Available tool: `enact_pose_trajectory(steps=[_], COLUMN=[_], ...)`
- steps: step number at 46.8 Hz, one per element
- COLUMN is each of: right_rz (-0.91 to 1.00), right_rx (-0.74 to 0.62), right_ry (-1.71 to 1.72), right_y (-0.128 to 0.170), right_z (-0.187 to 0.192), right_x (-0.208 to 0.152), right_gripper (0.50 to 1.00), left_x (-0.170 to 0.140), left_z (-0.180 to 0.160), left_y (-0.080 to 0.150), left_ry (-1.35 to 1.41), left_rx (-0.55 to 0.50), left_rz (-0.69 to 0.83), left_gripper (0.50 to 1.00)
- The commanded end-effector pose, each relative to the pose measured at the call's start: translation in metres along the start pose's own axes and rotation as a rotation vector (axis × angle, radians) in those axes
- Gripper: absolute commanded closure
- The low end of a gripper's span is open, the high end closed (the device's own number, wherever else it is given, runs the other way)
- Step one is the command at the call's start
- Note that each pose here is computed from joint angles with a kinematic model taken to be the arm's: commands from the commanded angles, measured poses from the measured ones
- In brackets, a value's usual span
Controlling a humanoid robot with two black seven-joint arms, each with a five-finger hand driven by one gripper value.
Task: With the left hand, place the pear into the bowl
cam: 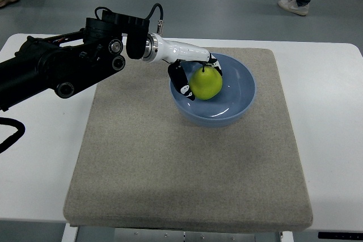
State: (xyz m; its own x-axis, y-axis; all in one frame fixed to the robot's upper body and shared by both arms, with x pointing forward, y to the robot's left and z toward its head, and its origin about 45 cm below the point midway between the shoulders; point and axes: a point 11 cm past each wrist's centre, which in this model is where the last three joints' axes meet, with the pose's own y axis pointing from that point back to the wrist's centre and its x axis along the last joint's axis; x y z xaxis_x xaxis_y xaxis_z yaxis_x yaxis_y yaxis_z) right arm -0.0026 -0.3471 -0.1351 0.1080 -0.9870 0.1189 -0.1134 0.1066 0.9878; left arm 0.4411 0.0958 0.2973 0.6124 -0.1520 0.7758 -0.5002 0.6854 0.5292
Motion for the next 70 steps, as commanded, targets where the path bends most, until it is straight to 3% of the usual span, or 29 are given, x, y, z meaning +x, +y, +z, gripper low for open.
enact_pose_trajectory(steps=[1, 15, 28, 37, 54, 70], right_rz=[0.0, 0.0, 0.0, 0.0, 0.0, 0.0], right_rx=[0.0, 0.0, 0.0, 0.0, 0.0, 0.0], right_ry=[0.0, 0.0, 0.0, -0.002, 0.0, 0.0], right_y=[0.0, 0.0, 0.0, 0.0, 0.0, 0.0], right_z=[0.0, 0.0, 0.0, 0.0, 0.0, 0.0], right_x=[0.0, 0.0, 0.0, 0.0, 0.0, 0.0], right_gripper=[0.574, 0.574, 0.574, 0.574, 0.574, 0.574], left_x=[-0.001, 0.006, 0.023, 0.053, 0.033, -0.019], left_z=[-0.001, -0.002, -0.021, -0.042, -0.104, -0.163], left_y=[0.0, 0.002, 0.012, 0.043, 0.078, 0.094], left_ry=[0.004, 0.054, 0.302, 0.612, 0.798, 1.069], left_rx=[0.002, -0.014, -0.047, -0.127, -0.058, 0.033], left_rz=[-0.001, 0.037, 0.274, 0.467, 0.583, 0.63], left_gripper=[0.51, 0.506, 0.506, 0.506, 0.506, 0.506])
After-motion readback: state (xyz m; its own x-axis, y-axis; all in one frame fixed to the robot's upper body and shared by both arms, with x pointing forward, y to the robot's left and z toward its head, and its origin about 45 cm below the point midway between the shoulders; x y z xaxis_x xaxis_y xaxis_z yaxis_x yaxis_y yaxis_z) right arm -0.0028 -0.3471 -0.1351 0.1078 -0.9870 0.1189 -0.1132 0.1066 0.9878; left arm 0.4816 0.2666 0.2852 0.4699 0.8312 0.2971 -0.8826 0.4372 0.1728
